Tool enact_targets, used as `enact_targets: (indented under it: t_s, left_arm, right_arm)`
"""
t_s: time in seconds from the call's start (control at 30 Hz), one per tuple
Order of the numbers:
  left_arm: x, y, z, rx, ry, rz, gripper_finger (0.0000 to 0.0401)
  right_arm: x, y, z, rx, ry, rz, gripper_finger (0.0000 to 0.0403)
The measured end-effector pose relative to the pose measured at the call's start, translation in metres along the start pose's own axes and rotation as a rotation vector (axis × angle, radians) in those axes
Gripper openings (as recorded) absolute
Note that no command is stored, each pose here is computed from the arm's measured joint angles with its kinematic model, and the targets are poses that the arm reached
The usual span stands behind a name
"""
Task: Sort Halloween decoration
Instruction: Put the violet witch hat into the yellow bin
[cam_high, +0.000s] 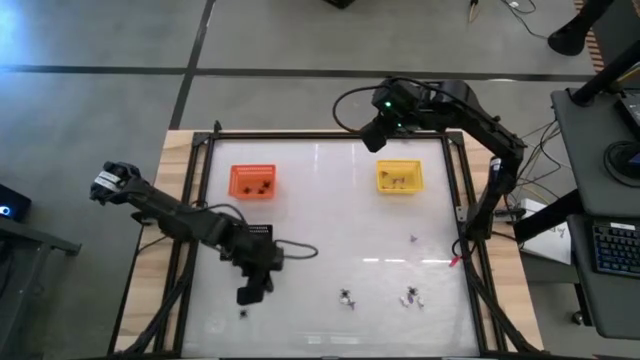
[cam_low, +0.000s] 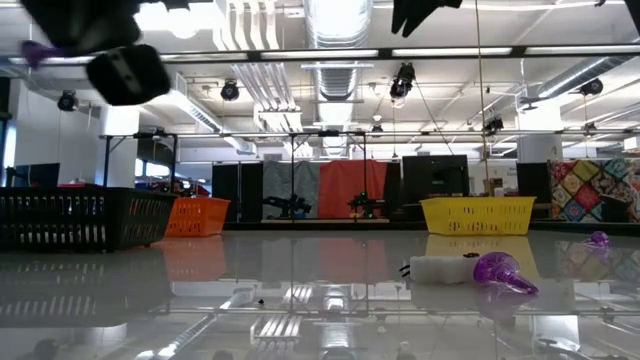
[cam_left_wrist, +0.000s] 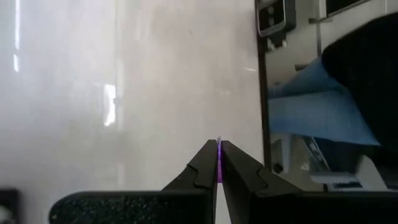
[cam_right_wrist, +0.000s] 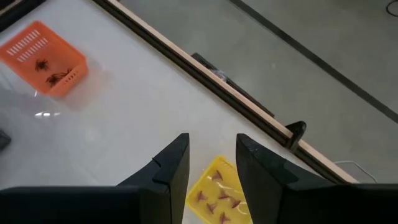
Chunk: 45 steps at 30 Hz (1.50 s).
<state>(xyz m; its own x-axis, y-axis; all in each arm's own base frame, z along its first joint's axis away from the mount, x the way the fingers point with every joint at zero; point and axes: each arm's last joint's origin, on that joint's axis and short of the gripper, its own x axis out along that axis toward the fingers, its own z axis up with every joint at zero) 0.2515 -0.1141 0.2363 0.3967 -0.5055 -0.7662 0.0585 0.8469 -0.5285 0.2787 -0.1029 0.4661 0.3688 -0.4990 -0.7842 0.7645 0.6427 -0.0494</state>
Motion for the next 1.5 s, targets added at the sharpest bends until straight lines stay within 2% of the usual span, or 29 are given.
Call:
enact_targets:
  t_s: [0.3, 0.5, 0.8, 1.1, 1.3, 1.5]
  left_arm:
    - [-0.021, 0.032, 0.027, 0.072, -0.103, 0.060, 0.0000]
    - [-0.041, 0.055, 0.046, 0.139, -0.186, 0.110, 0.0000]
    - [-0.078, 0.094, 0.068, 0.211, -0.292, 0.193, 0.0000]
    - [-0.124, 0.119, 0.089, 0.322, -0.414, 0.251, 0.0000]
    - [-0.145, 0.141, 0.106, 0.370, -0.446, 0.328, 0.0000]
    - [-0.159, 0.165, 0.129, 0.406, -0.471, 0.314, 0.0000]
  right_arm:
    - [0.000, -0.001, 0.000, -0.032, -0.004, -0.005, 0.0121]
    - [0.000, -0.005, 0.002, -0.029, -0.045, -0.105, 0.0121]
    - [0.001, -0.007, 0.003, -0.052, -0.039, -0.107, 0.0121]
    - [0.002, -0.006, 0.002, -0.085, -0.015, -0.055, 0.0121]
    - [0.002, -0.012, 0.005, -0.065, -0.057, -0.171, 0.0121]
    - [0.005, -0.018, 0.007, -0.045, -0.060, -0.204, 0.0121]
